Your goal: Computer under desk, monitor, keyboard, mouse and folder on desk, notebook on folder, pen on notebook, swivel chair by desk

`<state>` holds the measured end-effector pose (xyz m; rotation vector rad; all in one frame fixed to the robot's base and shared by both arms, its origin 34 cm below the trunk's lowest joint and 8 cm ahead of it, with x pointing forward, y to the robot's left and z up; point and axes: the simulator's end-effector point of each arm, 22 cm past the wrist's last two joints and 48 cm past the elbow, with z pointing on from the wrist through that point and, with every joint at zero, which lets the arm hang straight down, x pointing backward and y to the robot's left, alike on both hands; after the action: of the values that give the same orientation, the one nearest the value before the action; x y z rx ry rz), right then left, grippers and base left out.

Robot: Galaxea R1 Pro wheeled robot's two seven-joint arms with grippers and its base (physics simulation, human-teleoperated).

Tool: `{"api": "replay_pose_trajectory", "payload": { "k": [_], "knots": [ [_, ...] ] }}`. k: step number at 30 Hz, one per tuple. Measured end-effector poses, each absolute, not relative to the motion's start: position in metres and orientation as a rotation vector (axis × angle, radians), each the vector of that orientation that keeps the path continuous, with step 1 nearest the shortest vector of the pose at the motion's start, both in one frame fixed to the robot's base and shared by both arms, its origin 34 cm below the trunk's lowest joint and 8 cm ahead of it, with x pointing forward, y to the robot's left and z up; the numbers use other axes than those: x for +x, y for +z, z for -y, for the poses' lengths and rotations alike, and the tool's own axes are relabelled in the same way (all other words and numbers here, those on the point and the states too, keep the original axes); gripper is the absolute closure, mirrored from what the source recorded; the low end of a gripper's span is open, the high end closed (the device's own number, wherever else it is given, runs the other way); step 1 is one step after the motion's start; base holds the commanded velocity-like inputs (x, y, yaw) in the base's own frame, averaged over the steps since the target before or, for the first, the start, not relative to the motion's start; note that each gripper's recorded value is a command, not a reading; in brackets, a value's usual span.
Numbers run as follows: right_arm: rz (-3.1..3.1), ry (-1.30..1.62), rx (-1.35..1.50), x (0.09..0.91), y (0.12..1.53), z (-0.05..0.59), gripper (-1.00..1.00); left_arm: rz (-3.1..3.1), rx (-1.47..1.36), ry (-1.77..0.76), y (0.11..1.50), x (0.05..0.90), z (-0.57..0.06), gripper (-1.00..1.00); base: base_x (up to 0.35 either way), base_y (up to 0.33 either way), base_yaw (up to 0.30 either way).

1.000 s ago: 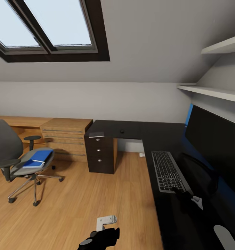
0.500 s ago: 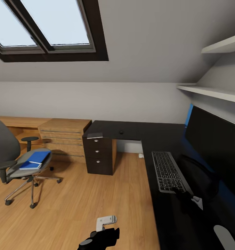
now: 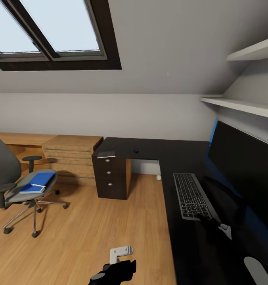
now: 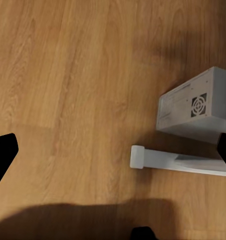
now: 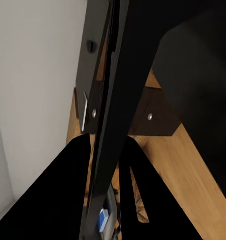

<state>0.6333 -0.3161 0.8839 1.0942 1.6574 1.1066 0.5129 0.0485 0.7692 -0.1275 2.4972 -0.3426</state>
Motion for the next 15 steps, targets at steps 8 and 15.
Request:
{"api": "replay_pose_trajectory", "payload": {
  "k": [8, 15],
  "knots": [
    [-1.655, 1.106, 1.094, 0.6335, 0.8845, 0.3169, 1.00, -2.497, -0.129, -0.342, 0.7692, 0.5129, -0.0487, -1.00, 0.000, -0.035, 0.000],
    [-1.656, 1.105, 1.095, 0.6335, 0.8843, 0.3170, 1.00, -2.498, -0.129, -0.342, 0.7691, 0.5129, -0.0487, -1.00, 0.015, 0.000, 0.000]
  ]
}}
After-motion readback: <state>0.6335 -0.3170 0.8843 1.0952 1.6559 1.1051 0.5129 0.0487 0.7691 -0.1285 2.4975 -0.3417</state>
